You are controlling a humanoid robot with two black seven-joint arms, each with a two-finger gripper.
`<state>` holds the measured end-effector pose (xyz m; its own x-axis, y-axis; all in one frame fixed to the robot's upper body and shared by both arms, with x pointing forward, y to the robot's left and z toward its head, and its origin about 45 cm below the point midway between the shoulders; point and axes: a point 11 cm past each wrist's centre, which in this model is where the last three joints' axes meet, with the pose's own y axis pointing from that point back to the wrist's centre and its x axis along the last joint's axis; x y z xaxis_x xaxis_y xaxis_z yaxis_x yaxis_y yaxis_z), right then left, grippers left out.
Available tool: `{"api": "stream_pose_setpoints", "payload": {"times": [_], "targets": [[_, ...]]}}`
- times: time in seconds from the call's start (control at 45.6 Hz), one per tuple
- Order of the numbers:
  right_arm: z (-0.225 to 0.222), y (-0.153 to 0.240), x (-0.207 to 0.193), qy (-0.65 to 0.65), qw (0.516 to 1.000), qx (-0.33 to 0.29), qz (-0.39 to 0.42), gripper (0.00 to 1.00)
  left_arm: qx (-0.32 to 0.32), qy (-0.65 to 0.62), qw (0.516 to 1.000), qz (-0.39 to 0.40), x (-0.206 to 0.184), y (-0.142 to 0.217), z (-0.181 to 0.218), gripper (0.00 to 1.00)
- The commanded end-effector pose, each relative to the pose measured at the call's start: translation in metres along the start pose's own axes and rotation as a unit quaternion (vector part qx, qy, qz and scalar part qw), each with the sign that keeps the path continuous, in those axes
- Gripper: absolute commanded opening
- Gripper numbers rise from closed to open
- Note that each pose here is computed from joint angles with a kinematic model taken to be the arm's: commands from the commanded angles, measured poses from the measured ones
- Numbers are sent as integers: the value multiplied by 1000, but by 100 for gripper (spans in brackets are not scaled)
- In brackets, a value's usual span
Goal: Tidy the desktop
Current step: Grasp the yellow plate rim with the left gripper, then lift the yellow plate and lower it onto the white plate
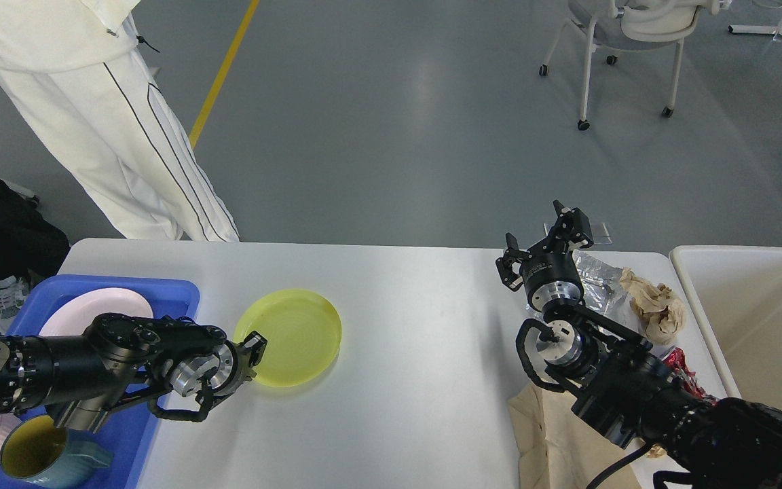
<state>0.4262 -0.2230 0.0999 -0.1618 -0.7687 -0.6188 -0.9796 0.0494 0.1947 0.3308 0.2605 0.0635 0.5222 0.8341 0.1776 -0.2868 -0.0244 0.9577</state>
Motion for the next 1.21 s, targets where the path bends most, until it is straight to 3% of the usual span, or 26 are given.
{"api": "stream_pose_setpoints", "payload": {"times": [0.0,0.197,0.351,0.614,0.724,0.921,1.009,1.184], "targets": [[0,0,0,1,1000,0,-1,100,2,-4,1000,-3,-1,0,-1,0],[0,0,0,0,1000,0,0,100,0,-39,999,-36,-6,7,1,0],[0,0,0,0,1000,1,0,100,-21,-75,993,-90,15,45,14,0],[0,0,0,0,1000,0,0,100,-36,-170,974,-145,92,149,28,0],[0,0,0,0,1000,0,0,100,-35,-277,946,-166,131,220,25,0],[0,0,0,0,1000,0,0,100,-62,-292,952,-68,188,297,18,0],[0,0,0,0,1000,0,0,100,-56,-264,962,-40,208,310,-4,0],[0,0,0,0,1000,0,0,100,-26,-218,975,-43,226,294,-46,0]]}}
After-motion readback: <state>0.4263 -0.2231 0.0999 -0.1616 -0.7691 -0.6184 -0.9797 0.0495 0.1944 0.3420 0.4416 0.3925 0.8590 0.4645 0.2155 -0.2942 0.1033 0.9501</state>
